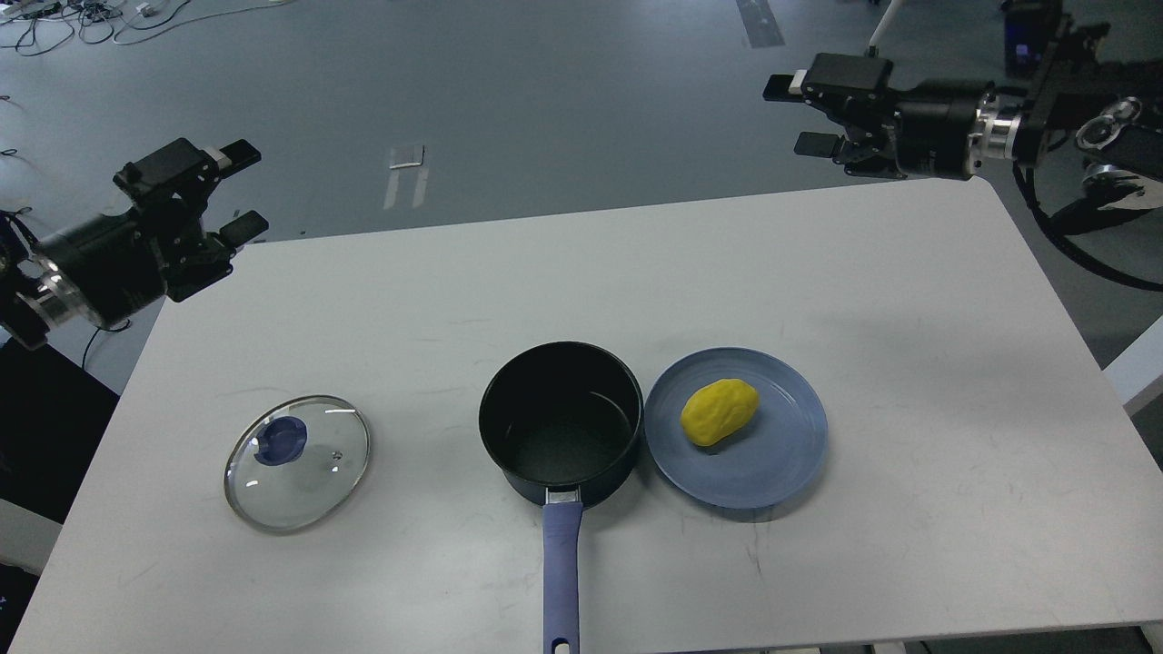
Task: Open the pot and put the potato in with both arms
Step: 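Reach the right gripper down to the yellow potato and grasp it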
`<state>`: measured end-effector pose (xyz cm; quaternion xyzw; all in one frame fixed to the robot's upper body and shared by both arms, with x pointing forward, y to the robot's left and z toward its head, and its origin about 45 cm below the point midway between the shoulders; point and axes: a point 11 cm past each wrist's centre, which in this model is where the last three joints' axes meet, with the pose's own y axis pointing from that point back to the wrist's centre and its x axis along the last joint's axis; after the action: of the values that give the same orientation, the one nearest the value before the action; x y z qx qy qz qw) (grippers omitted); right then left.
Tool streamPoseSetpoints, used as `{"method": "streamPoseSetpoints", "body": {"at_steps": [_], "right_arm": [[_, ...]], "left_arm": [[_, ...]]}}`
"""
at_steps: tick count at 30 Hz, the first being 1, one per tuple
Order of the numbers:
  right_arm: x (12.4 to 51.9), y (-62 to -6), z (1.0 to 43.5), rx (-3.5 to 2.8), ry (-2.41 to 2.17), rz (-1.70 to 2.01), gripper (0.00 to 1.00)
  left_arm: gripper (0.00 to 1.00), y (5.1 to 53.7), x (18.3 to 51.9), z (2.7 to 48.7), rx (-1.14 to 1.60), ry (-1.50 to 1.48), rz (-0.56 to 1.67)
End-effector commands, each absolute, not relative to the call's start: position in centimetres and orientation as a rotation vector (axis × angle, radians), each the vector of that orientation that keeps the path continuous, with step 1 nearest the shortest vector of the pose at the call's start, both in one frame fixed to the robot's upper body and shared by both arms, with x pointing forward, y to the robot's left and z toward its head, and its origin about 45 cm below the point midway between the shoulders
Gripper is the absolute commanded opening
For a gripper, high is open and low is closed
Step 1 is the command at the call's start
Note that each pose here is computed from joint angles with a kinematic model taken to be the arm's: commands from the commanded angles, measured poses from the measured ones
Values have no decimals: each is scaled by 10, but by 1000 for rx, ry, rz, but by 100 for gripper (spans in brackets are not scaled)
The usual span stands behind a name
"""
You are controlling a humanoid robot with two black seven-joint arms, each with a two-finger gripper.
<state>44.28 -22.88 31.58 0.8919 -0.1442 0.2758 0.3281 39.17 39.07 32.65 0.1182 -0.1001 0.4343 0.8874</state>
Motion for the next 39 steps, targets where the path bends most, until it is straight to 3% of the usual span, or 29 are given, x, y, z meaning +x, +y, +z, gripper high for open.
{"method": "streamPoseSetpoints", "body": {"at_steps": [1,6,15,39], "right_arm": [[428,-195,307,2122,-31,906,100],[411,-161,277,1884,314,1033,100],[386,-154,218,1468,765,1143,100],[373,-125,174,1418,889,1274,100]], "left_arm": [[98,390,392,326,240,-203,901],[98,389,391,327,236,-202,901],[98,387,393,331,221,-209,900],[98,385,394,334,212,-213,897]]}}
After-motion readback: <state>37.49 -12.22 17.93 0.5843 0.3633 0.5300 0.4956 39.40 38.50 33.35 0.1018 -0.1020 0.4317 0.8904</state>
